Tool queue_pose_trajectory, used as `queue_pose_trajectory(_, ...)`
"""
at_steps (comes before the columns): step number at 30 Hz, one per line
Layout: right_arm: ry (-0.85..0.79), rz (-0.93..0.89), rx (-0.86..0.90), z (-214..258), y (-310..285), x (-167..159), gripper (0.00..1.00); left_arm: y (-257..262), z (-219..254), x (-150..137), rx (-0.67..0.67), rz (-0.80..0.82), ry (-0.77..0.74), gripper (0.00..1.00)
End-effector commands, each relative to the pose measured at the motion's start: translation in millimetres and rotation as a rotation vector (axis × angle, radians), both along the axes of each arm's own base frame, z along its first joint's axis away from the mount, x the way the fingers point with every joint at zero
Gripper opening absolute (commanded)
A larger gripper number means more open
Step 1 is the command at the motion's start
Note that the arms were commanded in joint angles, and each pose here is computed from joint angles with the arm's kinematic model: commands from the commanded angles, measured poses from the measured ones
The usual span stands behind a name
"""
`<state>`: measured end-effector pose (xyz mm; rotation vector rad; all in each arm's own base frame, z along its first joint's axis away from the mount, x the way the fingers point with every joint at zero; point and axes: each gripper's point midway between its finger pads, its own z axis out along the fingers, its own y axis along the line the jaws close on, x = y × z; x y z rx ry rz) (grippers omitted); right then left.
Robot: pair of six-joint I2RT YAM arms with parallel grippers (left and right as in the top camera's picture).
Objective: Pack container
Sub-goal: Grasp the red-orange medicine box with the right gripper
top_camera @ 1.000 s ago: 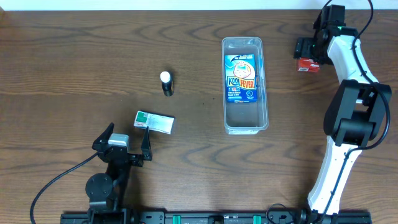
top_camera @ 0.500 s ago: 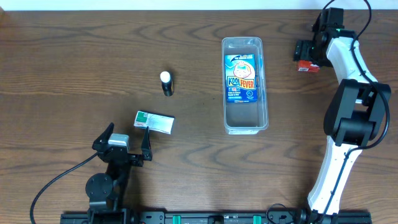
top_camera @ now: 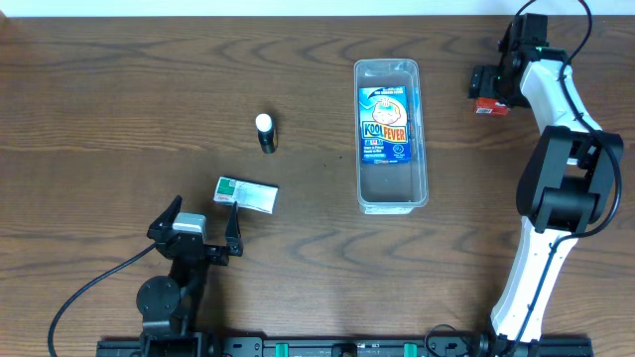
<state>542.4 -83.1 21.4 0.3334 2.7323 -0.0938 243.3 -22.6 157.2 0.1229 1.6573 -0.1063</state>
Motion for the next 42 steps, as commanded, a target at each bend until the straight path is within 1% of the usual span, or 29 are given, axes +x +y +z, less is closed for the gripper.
queue_pose_trajectory(1,0.021,-0.009,-0.010,-9.0,-3.7,-4.3,0.90,1.2,-17.2,-0.2,0.005,0.003,0.051,0.98)
queue_pose_trajectory(10,0.024,-0.010,-0.009,-10.3,-3.6,-5.2,0.88,1.2,-17.1,-0.2,0.005,0.003,0.050,0.98)
queue_pose_trajectory(18,0.031,-0.010,-0.009,-24.4,-3.1,-10.3,0.88,1.2,-17.1,-0.2,0.005,0.003,0.050,0.98)
queue_pose_trajectory(25,0.017,-0.007,-0.012,-23.2,-3.7,-7.0,0.88,1.3,-17.1,-0.2,0.005,0.004,0.051,0.98)
queue_pose_trajectory(34,0.002,-0.007,-0.014,-21.9,-4.3,-3.7,0.64,1.3,-17.2,-0.2,0.005,0.004,0.051,0.98)
queue_pose_trajectory(38,0.003,-0.007,-0.014,-21.9,-4.2,-3.8,0.61,1.3,-17.2,-0.2,0.005,0.004,0.051,0.98)
queue_pose_trajectory(42,0.003,-0.008,-0.013,-21.7,-4.2,-3.9,0.61,1.3,-17.1,-0.2,0.005,0.004,0.051,0.98)
